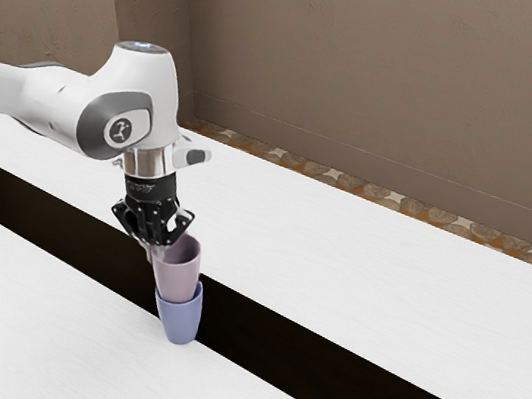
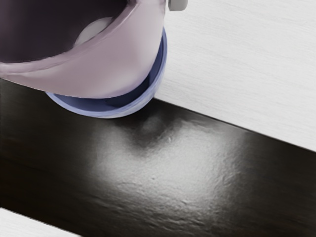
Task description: Place the right cup onto the left cup
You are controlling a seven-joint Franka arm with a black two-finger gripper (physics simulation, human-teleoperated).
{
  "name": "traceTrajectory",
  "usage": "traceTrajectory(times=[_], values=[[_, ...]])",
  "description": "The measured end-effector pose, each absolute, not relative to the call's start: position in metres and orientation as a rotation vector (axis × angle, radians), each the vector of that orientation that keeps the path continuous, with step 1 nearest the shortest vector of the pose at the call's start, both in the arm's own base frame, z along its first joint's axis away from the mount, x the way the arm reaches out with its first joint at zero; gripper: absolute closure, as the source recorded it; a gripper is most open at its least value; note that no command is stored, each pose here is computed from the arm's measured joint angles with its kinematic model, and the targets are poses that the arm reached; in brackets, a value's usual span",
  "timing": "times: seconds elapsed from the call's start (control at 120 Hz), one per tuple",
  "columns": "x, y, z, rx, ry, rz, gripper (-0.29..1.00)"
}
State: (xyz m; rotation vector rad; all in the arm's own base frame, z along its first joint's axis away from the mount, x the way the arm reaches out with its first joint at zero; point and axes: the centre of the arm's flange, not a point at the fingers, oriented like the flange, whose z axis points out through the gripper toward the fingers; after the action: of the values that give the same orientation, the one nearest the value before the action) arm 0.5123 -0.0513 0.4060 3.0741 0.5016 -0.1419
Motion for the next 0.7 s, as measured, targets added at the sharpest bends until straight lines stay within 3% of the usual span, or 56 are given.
traceTrajectory(times=[0.133,0.275,0.7], values=[[0.512,-0.052,0.412,3.071,0.485,-0.121,0.38],[0.519,-0.053,0.437,3.065,0.466,-0.061,0.21],[0.539,-0.042,0.630,3.055,0.317,0.118,0.05]])
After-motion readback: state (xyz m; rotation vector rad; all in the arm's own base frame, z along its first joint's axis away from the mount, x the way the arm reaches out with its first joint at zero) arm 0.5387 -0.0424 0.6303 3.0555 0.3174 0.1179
